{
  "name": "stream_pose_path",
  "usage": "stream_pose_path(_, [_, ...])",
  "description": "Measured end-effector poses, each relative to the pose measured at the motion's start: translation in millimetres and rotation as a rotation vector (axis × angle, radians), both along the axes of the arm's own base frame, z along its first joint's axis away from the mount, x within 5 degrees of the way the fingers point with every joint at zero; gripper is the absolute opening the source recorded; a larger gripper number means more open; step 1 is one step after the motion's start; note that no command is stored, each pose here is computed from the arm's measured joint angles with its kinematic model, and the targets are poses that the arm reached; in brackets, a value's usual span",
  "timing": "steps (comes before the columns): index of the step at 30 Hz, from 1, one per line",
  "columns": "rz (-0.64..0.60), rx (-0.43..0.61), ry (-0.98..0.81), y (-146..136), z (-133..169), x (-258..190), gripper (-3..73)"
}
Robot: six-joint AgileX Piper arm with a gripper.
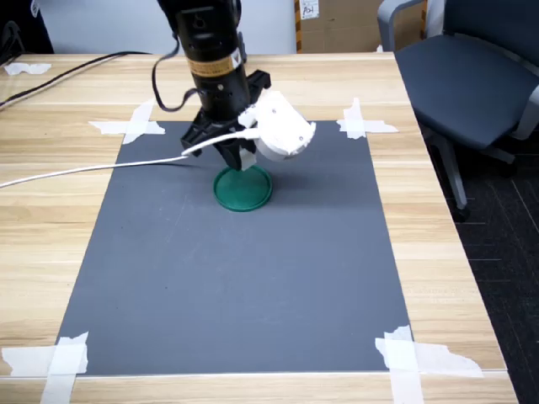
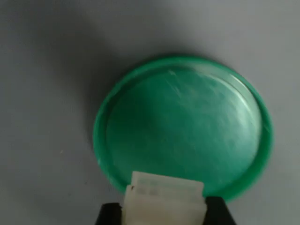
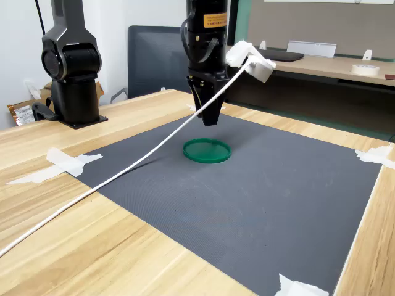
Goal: Grasp a white terminal and put it in the green lid.
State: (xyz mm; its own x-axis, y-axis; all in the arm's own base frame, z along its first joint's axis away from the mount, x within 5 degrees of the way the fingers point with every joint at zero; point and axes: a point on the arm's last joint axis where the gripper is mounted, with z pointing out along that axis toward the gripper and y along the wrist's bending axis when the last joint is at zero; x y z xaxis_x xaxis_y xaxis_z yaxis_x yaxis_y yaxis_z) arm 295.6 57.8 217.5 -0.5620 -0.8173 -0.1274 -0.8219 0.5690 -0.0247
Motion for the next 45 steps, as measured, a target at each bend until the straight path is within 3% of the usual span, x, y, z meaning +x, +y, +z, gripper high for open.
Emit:
stream_pose_path(10, [0.028,-0.051,0.006,-1,-21,12,30.0])
stream_pose_path(27, [0.035,-0.068,0.029,-2,-22,11,30.2])
stream_pose_path(36, [0.023,-0.063,0.024,-2,-20,11,44.5])
stream_pose_path(45, [0.011,-0.043,-0.054,-3,-5,3,46.3])
